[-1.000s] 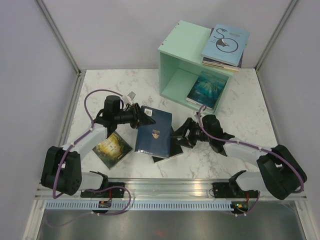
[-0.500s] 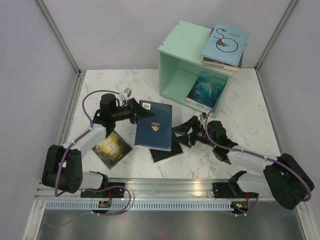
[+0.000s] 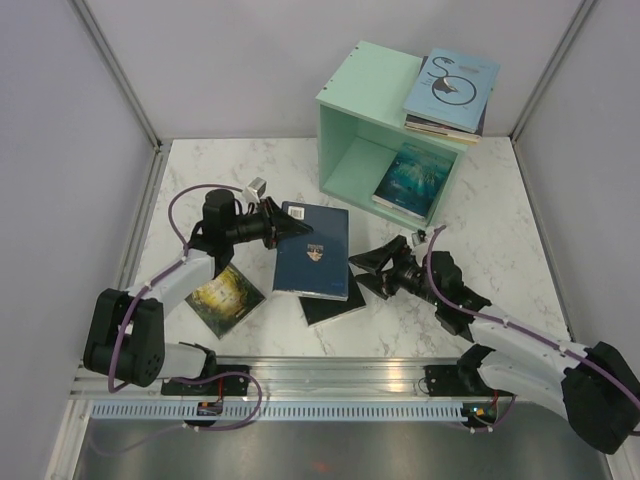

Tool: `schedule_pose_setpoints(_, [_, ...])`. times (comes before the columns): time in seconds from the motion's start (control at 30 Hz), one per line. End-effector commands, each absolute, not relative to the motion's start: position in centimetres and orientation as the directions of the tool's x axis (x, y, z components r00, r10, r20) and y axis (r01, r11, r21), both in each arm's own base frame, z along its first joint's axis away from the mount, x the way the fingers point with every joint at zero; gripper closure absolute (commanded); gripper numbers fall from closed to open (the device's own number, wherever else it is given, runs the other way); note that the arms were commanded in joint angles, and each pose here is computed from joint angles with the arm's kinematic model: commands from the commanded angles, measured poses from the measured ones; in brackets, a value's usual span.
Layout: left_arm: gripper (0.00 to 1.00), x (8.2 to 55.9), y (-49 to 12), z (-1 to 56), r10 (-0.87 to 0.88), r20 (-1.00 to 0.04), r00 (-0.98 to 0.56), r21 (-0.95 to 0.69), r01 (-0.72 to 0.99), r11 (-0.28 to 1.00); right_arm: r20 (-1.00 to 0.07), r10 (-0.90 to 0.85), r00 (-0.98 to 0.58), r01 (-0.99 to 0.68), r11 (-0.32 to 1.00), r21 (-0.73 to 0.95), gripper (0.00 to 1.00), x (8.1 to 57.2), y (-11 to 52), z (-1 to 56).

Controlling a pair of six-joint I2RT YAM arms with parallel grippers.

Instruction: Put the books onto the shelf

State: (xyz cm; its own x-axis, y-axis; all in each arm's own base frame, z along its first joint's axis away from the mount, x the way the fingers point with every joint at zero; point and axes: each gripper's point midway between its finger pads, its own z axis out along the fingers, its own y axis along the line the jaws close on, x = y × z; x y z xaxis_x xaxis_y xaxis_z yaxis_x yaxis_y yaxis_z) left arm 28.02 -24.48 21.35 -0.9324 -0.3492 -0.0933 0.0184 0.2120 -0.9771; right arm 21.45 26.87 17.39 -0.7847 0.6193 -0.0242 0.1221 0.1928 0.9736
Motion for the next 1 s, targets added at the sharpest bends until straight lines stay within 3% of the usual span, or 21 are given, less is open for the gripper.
schedule_pose_setpoints(0.0, [0.98, 30.1, -24.5, 23.0, -0.429, -0.179, -0.886, -0.97, 0.086, 0.228, -0.094, 0.584, -0.807, -0.036, 0.109, 0.993, 0.21, 19.7, 27.2, 23.0])
schedule_pose_setpoints(0.67, [0.98, 30.3, -24.5, 25.9, -0.457, -0.184, -0.87, -0.979, 0.122, 0.162, -0.098, 0.566, -0.819, -0.019, 0.145, 0.989, 0.21, 19.2, 27.1, 22.6])
schedule_pose_setpoints(0.83, [0.98, 30.0, -24.6, 26.7, -0.469, -0.153, -0.87, -0.988, 0.131, 0.079, -0.04, 0.534, -0.844, -0.009, 0.06, 0.998, 0.21, 18.7, 27.8, 22.8])
schedule_pose_setpoints(0.97, [0.98, 29.7, -25.0, 26.6, -0.455, -0.135, -0.88, -0.991, 0.13, 0.042, -0.067, 0.468, -0.881, -0.098, -0.043, 0.994, 0.25, 18.0, 29.6, 26.0])
